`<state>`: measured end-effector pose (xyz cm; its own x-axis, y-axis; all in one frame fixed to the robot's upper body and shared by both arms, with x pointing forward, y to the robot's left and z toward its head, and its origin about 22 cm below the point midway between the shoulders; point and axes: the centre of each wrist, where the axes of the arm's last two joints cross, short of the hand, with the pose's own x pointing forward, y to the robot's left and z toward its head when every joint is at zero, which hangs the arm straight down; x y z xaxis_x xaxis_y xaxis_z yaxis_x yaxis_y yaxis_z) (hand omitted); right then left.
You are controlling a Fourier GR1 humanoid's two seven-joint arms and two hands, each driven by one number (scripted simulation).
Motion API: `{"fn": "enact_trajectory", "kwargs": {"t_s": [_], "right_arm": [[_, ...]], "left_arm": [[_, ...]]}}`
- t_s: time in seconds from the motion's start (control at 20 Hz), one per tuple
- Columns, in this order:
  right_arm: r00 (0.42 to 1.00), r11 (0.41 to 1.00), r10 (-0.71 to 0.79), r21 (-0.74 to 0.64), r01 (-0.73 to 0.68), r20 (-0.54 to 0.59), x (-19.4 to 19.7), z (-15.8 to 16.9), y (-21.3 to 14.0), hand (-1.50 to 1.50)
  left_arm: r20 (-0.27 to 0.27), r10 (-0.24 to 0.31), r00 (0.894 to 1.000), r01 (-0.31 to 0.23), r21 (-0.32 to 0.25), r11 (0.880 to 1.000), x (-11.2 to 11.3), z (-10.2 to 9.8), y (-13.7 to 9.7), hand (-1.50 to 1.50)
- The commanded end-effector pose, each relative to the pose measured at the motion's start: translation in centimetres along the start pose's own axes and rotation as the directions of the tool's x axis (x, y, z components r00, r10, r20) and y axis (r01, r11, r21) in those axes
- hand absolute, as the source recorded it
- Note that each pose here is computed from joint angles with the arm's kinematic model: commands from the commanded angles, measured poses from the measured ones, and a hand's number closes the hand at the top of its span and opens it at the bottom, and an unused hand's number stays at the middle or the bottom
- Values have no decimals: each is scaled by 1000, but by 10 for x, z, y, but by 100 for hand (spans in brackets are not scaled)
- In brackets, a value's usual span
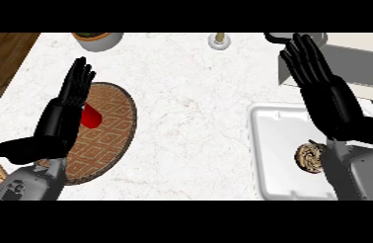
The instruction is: Pick the eggplant from the tray and place it in the tiered shelf
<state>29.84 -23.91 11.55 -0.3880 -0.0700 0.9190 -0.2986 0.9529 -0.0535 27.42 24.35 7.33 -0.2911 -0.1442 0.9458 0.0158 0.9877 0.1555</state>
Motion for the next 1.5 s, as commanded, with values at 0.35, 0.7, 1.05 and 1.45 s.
{"fn": "enact_trajectory", "kwargs": {"t_s": [0.35,0.7,1.05,1.45], "right_arm": [[627,713,480,-144,-687,-614,-33,87,-121,150],[600,730,467,-100,-676,-650,-80,129,-37,-150],[215,445,658,143,-884,-722,-38,117,-41,-150],[-205,332,739,612,-718,-642,-2,89,-35,-150]], "left_arm": [[-448,-52,892,123,130,984,-60,63,65,0],[-511,-21,859,92,116,989,-56,65,96,0],[-514,-24,857,97,115,989,-70,65,90,0],[-503,-26,864,84,93,992,-65,67,94,0]]}}
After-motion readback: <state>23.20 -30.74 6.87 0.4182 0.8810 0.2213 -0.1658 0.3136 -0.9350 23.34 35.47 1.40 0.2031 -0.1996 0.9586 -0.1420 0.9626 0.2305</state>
